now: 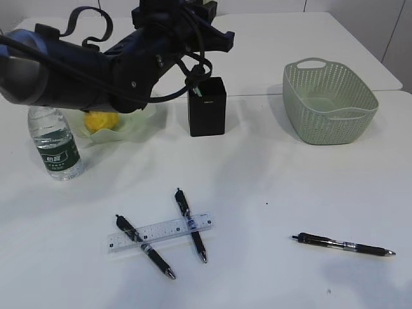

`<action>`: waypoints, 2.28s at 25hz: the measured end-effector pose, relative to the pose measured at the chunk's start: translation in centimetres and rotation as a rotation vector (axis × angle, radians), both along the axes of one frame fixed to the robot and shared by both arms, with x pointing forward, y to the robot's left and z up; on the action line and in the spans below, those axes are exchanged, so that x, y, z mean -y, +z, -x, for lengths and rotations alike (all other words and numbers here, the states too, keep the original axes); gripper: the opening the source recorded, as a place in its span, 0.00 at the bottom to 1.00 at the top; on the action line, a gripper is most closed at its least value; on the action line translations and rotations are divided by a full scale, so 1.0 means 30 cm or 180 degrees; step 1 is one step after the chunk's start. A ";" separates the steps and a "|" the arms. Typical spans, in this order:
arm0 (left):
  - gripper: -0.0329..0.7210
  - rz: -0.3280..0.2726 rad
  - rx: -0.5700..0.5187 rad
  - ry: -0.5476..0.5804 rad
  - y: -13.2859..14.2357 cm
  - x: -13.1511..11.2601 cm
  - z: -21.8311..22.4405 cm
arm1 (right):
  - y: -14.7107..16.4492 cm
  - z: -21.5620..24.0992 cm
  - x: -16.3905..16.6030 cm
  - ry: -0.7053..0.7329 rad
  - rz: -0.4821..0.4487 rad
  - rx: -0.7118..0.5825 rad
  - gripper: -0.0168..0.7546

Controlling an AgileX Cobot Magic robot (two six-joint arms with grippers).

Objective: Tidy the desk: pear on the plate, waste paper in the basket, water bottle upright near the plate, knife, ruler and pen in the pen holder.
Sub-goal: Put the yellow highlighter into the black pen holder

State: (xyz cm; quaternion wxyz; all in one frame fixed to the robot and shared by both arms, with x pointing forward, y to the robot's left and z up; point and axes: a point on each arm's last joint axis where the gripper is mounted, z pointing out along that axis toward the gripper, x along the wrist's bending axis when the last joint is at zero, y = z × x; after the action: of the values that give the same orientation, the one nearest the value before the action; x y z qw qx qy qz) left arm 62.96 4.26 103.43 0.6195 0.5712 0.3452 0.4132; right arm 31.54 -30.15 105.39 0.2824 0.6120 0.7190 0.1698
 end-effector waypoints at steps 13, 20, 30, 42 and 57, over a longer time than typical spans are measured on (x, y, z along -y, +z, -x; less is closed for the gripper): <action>0.18 -0.0122 -0.0133 0.0032 -0.141 0.019 -0.031 | 0.000 0.000 0.000 0.0000 0.0000 0.0000 0.36; 0.18 -0.0037 0.0101 0.0123 -0.176 0.017 -0.042 | 0.000 0.000 0.000 0.0002 -0.0002 0.0006 0.36; 0.18 -0.0016 0.0177 0.0184 -0.200 0.009 -0.065 | 0.005 -0.007 -0.004 0.0010 -0.0040 0.0093 0.36; 0.18 -0.0010 0.0168 0.0230 -0.231 0.013 -0.123 | 0.013 -0.017 -0.009 0.0046 -0.0086 0.0230 0.36; 0.18 -0.0040 0.0112 0.0220 -0.246 0.014 -0.125 | 0.030 -0.035 -0.019 0.0123 -0.0152 0.0482 0.36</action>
State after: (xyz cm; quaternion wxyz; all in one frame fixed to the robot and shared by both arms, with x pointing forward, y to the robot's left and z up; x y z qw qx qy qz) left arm 66.71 3.82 96.06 0.6072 0.5555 0.3512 0.4465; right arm 32.58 -29.59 106.29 0.3179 0.5900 0.7030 0.2380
